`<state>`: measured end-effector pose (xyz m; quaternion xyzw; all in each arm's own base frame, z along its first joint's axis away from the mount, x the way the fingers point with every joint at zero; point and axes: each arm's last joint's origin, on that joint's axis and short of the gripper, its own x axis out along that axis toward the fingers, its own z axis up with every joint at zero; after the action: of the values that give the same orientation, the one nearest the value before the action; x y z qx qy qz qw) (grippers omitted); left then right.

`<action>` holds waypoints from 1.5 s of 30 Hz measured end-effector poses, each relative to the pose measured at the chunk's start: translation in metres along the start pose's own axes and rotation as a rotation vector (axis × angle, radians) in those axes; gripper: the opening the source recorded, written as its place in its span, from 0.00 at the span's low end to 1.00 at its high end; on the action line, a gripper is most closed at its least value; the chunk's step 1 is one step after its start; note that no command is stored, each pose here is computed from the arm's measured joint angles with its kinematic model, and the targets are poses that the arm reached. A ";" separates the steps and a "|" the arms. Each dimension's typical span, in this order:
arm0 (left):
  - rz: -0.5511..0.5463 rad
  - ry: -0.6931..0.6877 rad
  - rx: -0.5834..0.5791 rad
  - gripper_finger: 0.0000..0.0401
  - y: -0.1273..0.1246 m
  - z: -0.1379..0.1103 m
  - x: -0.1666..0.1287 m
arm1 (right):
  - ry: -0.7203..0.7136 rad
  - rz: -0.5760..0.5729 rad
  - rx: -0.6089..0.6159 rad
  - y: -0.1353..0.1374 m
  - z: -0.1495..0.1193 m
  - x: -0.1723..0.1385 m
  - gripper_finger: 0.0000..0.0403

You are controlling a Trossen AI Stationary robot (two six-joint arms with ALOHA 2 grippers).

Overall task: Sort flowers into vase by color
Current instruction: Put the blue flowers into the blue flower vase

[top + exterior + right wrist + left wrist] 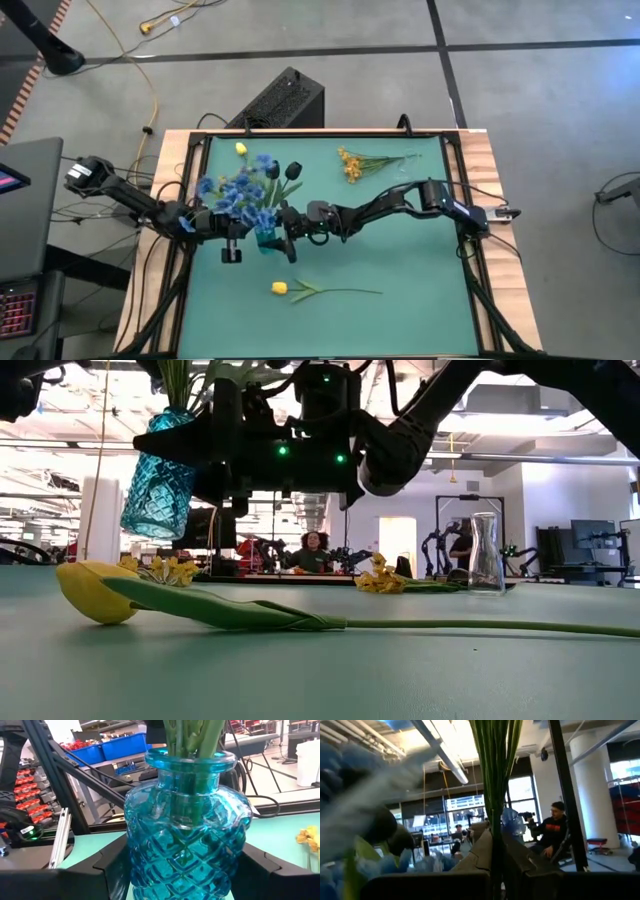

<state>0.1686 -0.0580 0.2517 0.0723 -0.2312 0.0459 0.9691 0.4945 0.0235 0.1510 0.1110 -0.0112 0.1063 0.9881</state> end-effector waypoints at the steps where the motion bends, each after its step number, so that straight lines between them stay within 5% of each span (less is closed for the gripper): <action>1: -0.002 0.007 -0.003 0.00 0.000 -0.001 0.000 | 0.000 0.000 -0.001 0.000 0.000 0.000 0.70; 32: 0.032 0.148 0.059 0.00 -0.002 -0.013 -0.001 | 0.003 0.016 -0.048 0.007 -0.002 0.001 0.70; 45: 0.051 0.236 -0.031 0.00 -0.003 -0.022 -0.002 | -0.001 -0.011 -0.064 -0.001 0.000 0.000 0.70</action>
<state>0.1764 -0.0580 0.2309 0.0456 -0.1179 0.0754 0.9891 0.4944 0.0227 0.1507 0.0793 -0.0146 0.1005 0.9917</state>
